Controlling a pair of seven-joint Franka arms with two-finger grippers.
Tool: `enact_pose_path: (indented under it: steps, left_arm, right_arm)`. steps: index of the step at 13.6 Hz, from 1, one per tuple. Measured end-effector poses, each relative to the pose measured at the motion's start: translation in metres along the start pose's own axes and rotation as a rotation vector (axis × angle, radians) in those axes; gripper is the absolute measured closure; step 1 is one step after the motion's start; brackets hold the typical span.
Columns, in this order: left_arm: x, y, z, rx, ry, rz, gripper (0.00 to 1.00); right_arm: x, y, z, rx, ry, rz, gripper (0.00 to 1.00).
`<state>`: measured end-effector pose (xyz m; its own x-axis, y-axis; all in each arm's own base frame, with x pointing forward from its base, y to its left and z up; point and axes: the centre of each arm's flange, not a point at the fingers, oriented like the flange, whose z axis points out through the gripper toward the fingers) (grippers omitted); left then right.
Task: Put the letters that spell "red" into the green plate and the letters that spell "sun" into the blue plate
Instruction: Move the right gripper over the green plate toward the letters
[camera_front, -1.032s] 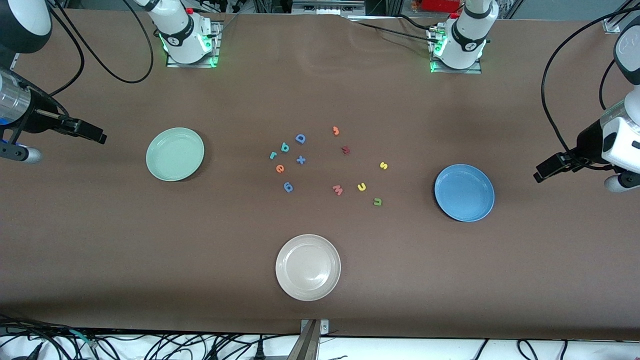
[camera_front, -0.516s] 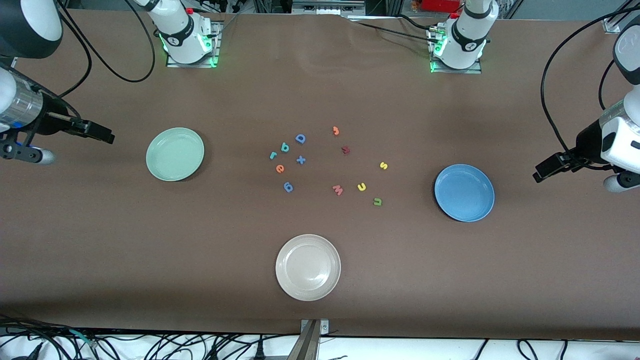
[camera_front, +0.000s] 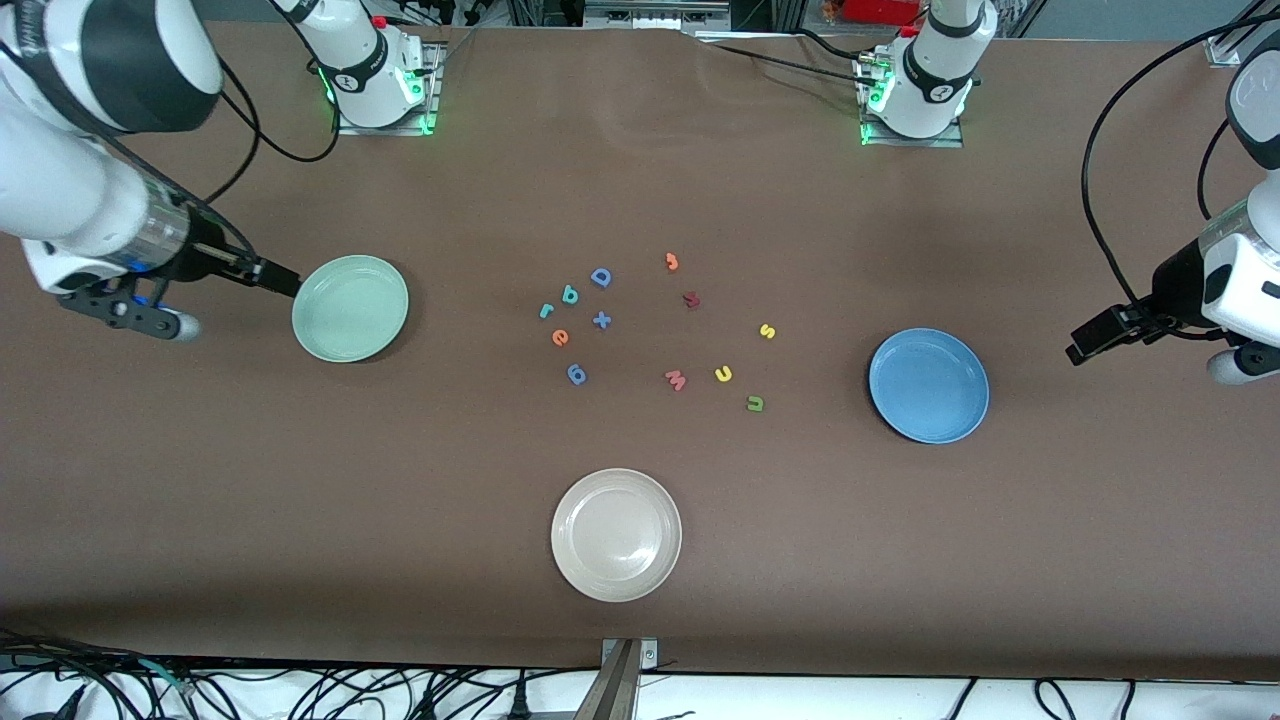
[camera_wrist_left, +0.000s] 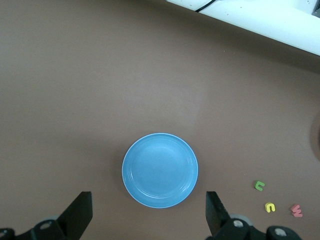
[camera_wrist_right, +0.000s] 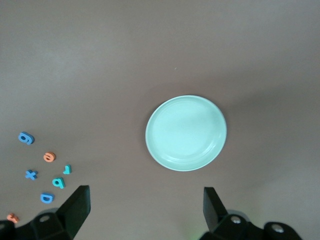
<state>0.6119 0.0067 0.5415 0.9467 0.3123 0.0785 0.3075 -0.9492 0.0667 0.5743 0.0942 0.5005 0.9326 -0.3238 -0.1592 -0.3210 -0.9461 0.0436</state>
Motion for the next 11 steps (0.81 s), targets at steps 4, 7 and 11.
enact_pose_path:
  steps: [4, 7, 11]
  left_arm:
    - [0.0, 0.0, 0.0, 0.0, 0.0, 0.0, 0.0]
    - [0.0, 0.0, 0.0, 0.0, 0.0, 0.0, 0.0]
    - [0.0, 0.0, 0.0, 0.0, 0.0, 0.0, 0.0]
  right_arm:
    - [-0.024, -0.061, 0.041, -0.007, -0.023, 0.074, 0.0]
    - [-0.045, -0.108, 0.08, -0.003, -0.038, 0.099, 0.0]
    - [-0.074, -0.142, 0.143, 0.015, -0.04, 0.132, 0.0]
